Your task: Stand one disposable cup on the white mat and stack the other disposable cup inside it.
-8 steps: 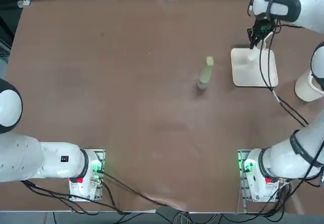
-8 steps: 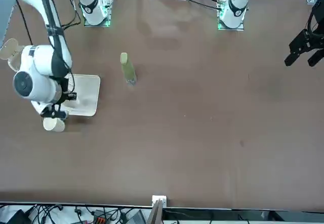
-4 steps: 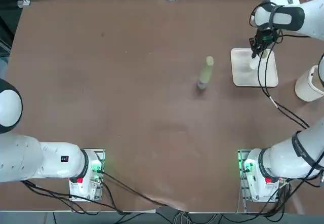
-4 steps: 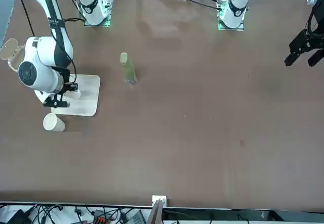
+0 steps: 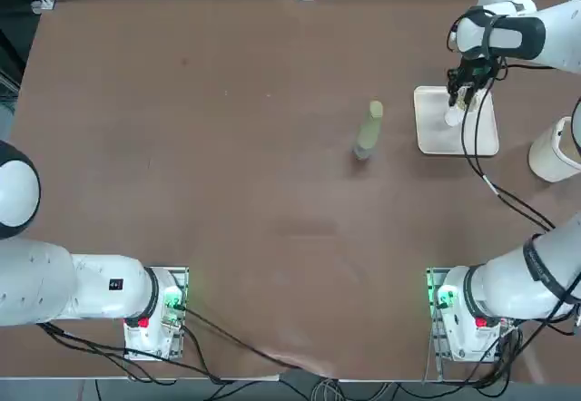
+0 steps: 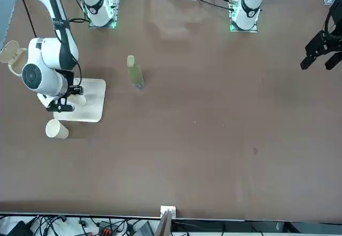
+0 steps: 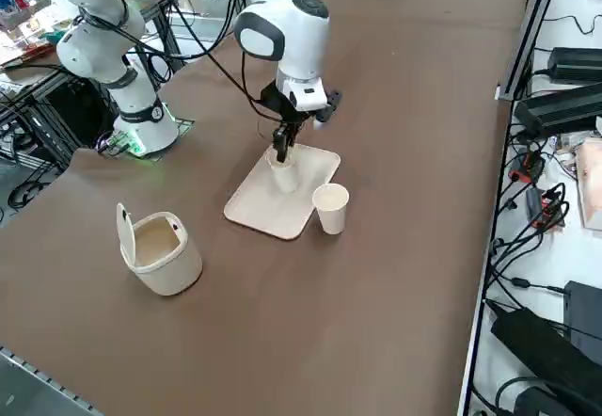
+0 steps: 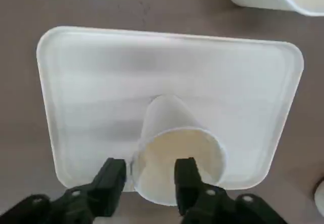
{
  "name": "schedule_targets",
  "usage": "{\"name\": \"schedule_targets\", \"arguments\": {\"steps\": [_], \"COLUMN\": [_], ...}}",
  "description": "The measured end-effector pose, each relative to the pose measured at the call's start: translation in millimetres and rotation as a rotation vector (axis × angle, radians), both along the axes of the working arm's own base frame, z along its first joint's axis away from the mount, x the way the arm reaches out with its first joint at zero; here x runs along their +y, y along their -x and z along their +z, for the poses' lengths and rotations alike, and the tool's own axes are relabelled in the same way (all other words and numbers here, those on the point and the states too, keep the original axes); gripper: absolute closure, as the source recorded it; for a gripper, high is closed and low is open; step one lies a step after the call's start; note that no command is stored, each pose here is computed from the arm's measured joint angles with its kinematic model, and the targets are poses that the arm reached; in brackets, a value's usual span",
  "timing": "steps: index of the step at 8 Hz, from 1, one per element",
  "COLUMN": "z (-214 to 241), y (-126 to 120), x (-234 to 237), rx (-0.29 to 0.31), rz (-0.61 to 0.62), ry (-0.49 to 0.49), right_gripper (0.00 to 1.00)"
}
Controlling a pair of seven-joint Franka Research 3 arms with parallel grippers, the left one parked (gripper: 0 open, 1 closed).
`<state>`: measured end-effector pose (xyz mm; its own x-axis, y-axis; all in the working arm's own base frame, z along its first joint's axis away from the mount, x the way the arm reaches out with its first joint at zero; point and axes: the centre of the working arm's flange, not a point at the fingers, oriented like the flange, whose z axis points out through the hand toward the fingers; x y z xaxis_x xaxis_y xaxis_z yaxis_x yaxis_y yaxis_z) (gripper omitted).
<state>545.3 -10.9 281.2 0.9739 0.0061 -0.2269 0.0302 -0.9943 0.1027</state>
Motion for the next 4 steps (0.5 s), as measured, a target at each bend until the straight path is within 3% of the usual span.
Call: {"name": "schedule_targets", "arguments": {"steps": [1, 2, 4], "z": [8.1, 26.8, 83.7], "y": [-5.3, -16.7, -51.9], "x": [0.0, -0.9, -17.5], "rx": [-0.02, -0.057, -0.152], "rz": [0.001, 0.002, -0.018], "ry": [0.001, 0.003, 0.009], "right_gripper": [0.14, 0.0, 0.0]}}
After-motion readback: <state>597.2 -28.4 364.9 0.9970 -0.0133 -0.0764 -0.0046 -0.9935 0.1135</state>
